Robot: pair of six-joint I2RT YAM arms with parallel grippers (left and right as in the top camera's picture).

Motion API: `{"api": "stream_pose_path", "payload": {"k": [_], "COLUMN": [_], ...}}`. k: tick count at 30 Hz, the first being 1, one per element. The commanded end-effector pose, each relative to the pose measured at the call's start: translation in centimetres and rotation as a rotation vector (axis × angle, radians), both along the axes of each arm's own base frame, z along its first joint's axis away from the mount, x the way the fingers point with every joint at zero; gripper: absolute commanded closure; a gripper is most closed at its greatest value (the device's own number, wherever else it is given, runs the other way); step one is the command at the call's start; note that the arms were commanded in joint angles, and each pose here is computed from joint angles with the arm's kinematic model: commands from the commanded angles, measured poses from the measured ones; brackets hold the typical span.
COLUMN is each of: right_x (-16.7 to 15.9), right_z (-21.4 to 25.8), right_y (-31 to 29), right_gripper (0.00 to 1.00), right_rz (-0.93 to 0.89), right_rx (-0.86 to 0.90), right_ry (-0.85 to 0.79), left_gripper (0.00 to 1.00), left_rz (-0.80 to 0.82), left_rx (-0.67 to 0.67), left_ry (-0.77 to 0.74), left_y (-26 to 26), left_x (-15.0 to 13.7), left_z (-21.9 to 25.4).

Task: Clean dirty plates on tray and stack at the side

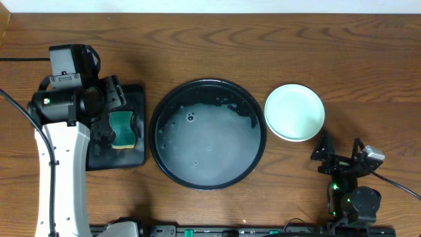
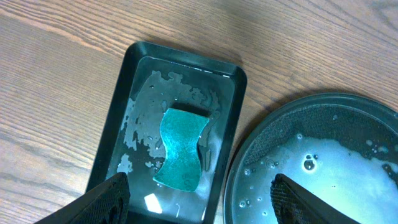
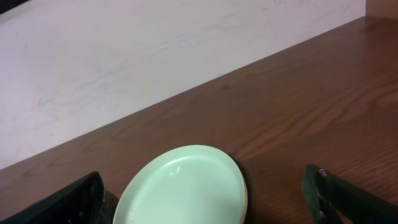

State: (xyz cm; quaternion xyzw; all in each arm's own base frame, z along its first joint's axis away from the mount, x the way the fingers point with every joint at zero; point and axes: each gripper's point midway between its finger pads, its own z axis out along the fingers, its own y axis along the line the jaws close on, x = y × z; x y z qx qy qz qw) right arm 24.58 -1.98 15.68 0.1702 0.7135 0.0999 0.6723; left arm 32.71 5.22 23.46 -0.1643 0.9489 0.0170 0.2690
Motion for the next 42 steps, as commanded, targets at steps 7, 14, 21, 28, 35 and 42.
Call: {"api": "stream_pose_path", "payload": {"k": [7,14,21,28,35,42], "right_x": [0.0,0.0,0.0,0.0,0.0,0.0], "right_z": [0.0,0.0,0.0,0.0,0.0,0.0], "right_y": [-0.1,-0.1,-0.1,-0.1,-0.1,-0.1], "right_gripper": [0.01,0.01,0.01,0.01,0.01,0.01], "right_rz": [-0.002,-0.002,-0.002,-0.002,-0.002,-0.002], "right_rx": [0.013,0.013,0.013,0.013,0.013,0.013], "right_ry": [-0.003,-0.003,-0.003,-0.003,-0.003,-0.003], "left_gripper": [0.27,0.27,0.27,0.27,0.26,0.26], "left_rz": [0.009,0.005,-0.028,-0.059,-0.059,-0.058], "left_rx": [-0.002,0.014,0.04,0.055,0.074,0.089], "left_ry": [-0.001,-0.015,-0.231,-0.519,-0.728,-0.878], "left_y": [0.2,0.2,-1.0,-2.2,-2.5,-2.6], "left_x": [0.0,-0.5,-1.2,-2.1,-4.9,-6.7], "left_z": [0.1,0.7,4.3,4.3,0.3,-3.8]}}
